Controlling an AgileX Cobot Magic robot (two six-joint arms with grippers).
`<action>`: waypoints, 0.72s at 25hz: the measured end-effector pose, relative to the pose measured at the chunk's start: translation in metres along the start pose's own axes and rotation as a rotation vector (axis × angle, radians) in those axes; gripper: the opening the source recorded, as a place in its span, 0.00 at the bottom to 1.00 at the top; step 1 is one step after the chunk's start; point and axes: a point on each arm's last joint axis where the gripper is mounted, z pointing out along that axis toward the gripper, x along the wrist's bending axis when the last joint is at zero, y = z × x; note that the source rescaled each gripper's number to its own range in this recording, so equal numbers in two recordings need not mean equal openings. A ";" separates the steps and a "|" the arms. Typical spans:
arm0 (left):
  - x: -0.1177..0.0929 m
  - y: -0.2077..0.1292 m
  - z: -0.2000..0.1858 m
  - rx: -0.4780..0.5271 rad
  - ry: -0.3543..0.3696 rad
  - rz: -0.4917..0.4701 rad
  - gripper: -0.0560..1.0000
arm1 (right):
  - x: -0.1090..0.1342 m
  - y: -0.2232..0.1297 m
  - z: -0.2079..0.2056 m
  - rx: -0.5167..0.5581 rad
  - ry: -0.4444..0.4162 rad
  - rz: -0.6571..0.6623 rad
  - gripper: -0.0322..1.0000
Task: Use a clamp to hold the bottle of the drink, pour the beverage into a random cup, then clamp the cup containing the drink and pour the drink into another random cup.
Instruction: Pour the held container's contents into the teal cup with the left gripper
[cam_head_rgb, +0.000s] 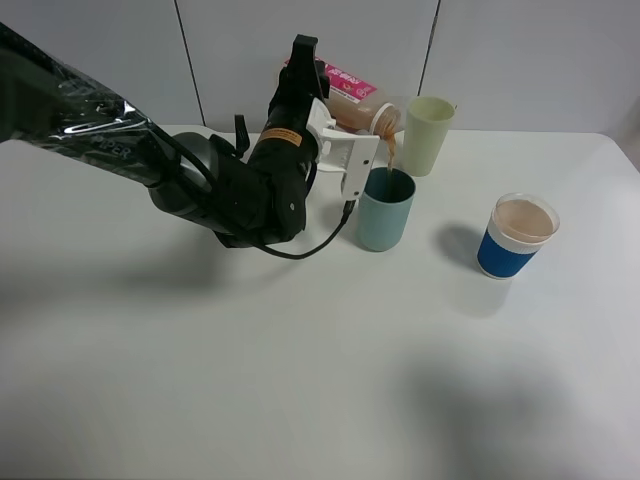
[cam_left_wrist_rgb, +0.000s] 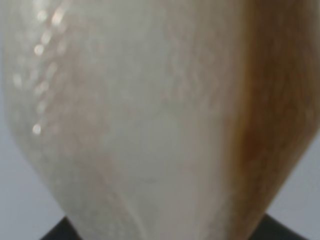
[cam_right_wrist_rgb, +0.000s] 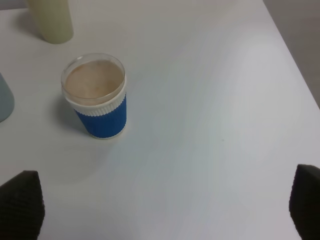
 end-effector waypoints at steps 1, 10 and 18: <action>0.000 0.000 0.000 0.000 0.000 0.003 0.05 | 0.000 0.000 0.000 0.000 0.000 0.000 0.94; 0.001 0.002 0.000 -0.018 0.012 0.046 0.05 | 0.000 0.000 0.000 0.000 0.000 0.000 0.94; 0.003 0.005 0.000 -0.056 0.037 0.084 0.05 | 0.000 0.000 0.000 0.000 0.000 0.000 0.94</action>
